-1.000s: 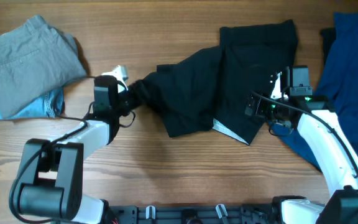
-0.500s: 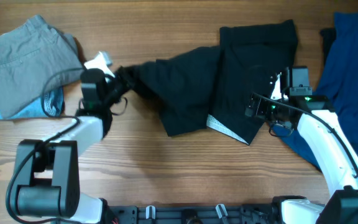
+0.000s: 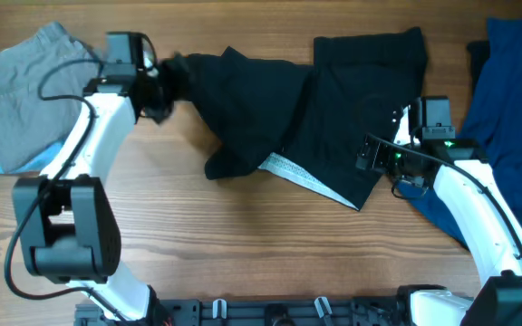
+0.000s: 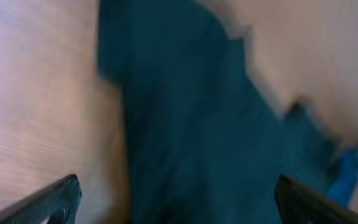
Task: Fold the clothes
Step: 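Grasp the trousers' far edge with the left gripper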
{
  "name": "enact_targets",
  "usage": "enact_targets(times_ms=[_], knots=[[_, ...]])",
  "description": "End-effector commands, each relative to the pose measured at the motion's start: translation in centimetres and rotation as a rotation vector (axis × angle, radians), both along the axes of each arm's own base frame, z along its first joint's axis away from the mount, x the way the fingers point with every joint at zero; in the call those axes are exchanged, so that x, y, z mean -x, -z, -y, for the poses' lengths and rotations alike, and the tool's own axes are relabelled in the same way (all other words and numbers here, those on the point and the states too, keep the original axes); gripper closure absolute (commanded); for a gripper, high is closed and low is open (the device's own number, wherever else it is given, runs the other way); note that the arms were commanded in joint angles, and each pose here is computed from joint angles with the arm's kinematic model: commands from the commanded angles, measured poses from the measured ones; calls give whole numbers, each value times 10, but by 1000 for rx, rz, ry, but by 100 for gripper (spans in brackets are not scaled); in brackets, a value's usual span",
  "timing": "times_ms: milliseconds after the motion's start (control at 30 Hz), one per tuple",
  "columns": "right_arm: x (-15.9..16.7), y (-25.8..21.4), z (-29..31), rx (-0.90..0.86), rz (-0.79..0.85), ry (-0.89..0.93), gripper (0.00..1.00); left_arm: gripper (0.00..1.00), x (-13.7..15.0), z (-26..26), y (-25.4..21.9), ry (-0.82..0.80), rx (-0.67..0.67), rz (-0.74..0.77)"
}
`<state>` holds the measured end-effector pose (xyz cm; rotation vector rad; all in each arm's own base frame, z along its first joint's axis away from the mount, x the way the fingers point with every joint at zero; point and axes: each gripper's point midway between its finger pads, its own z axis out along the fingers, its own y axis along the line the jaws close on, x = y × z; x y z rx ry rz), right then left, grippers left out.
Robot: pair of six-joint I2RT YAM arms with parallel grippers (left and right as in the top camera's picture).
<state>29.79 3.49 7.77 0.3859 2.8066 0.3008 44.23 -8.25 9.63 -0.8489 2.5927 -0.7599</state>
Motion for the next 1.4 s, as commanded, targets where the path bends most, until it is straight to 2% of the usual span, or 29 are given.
enact_targets(times_ms=[0, 67, 200, 267, 333, 367, 400, 433, 533, 600, 667, 700, 733, 767, 800, 867, 933, 1000, 1067, 1233, 1267, 1333, 1367], knots=[[-1, -3, -3, -10, 13, -22, 0, 0, 29, 23, 11, 101, -34, -91], [-1, -3, -3, -8, 13, -28, 0, 0, 32, 29, 21, 110, -80, -92], [0, -3, -3, -5, 12, -38, 0, 2, 29, 46, 64, 141, -83, -139], [0, -3, -3, -4, 13, -40, 0, 16, 17, 49, 88, 143, -82, -127], [0, -3, -3, -4, 13, -40, 0, 36, 4, 52, 92, 141, -77, -76], [-1, -3, -3, -4, 14, -41, 0, 49, -6, 54, 88, 140, -71, -31], [-1, -3, -3, -4, 15, -40, 0, 81, -21, 56, 80, 138, -63, 43], [-1, -3, -3, -4, 16, -40, 0, 96, -34, 59, 72, 136, -56, 104], [-1, -3, -3, -4, 15, -41, 0, 96, -88, 68, 16, 108, -10, 373], [-1, -3, -3, -4, 16, -40, 0, 96, -134, 68, -61, 78, 13, 626], [-1, -3, -3, -4, 15, -40, 0, 96, -167, 51, -135, -23, -35, 800], [-1, -3, -3, -4, 15, -40, 0, 77, -174, 43, -154, -51, -65, 838], [0, -3, -3, -4, 12, -40, 0, 44, -174, 40, -151, -57, -72, 823], [1, -2, -3, -4, 9, -40, 0, 7, -168, 34, -129, -57, -92, 732], [1, -3, -3, -4, 9, -40, 0, 0, -160, 28, -103, -57, -120, 629], [0, -3, -3, -4, 10, -40, 0, 0, -129, 21, -42, 4, -198, 382], [1, -2, -3, -3, 9, -41, 0, 0, -78, 17, 16, 60, -241, 91], [1, -2, -3, -4, 8, -40, 0, 0, -42, 17, 45, 94, -262, -86], [0, -3, -3, -4, 13, -40, 0, 0, -26, 23, 67, 123, -271, -171], [1, -2, -3, -4, 8, -40, 0, 0, -15, 43, 106, 161, -265, -246], [1, -3, -3, -4, 8, -40, 0, 4, -10, 48, 115, 165, -255, -275], [1, -2, -3, -4, 8, -40, 0, 25, -6, 52, 121, 177, -257, -289], [1, -2, -3, -4, 7, -41, 0, 50, -5, 52, 121, 178, -258, -293]])
